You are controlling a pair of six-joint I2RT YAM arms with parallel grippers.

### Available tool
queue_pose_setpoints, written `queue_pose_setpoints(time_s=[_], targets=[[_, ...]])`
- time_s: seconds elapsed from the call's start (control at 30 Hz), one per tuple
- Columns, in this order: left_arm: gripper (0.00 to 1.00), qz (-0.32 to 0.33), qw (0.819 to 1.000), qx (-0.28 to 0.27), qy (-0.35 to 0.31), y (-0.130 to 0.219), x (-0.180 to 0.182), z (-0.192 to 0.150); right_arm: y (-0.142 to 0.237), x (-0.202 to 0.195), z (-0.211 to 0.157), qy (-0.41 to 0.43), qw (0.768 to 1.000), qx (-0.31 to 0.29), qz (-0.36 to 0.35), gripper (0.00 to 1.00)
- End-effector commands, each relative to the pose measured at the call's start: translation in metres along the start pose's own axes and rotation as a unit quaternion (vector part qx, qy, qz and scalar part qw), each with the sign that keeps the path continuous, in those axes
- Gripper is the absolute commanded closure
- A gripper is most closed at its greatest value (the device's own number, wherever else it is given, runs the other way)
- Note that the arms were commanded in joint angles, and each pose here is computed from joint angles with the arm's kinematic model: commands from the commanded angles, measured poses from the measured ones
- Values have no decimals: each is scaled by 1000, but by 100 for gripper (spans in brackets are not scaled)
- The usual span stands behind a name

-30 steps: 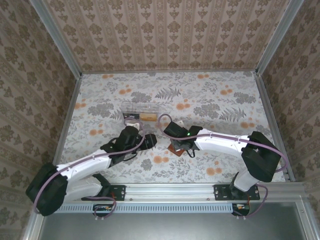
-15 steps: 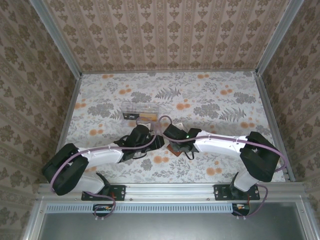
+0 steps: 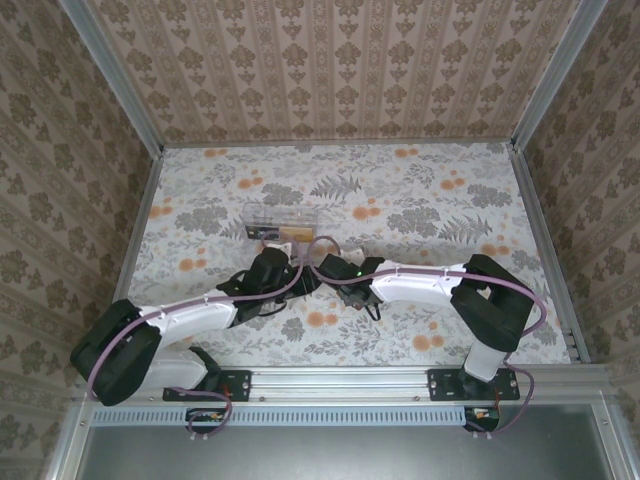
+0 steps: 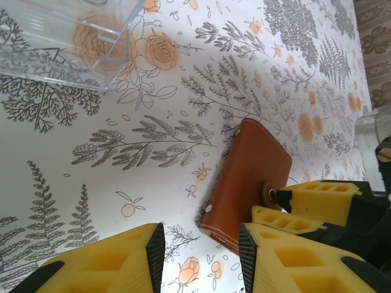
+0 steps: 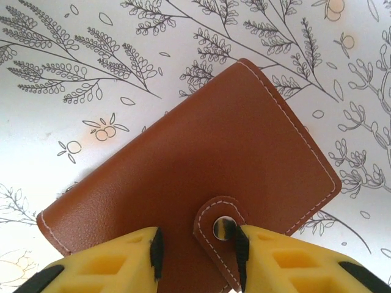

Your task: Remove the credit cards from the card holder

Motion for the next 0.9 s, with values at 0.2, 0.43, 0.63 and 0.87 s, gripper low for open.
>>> queue_pose_setpoints(time_s=[0.2, 0.43, 0.63, 0.87], targets=[[60, 1, 1000, 5, -13, 0, 2, -2, 9, -10, 10, 7, 999, -11, -36, 53], [60, 1, 1000, 9, -16, -3, 1, -3, 7, -17, 11, -2, 999, -6, -39, 54], [60, 1, 1000, 11, -16, -5, 1, -3, -7, -15, 2, -5, 999, 16, -27, 55], [60, -2, 1000, 13, -17, -5, -1, -4, -22, -22, -14, -27, 999, 38, -9, 63]])
Point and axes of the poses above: each hand's point on the last joint's axis, 136 mm out from that joint toward the fingers, its own y axis back along the fingers, its own x axis along the line the jaws close on, z = x × y, the point moved 5 cm from there along y, back along the fingers, and after that the axes turned 12 degrees about y, right-handed, at the moved point
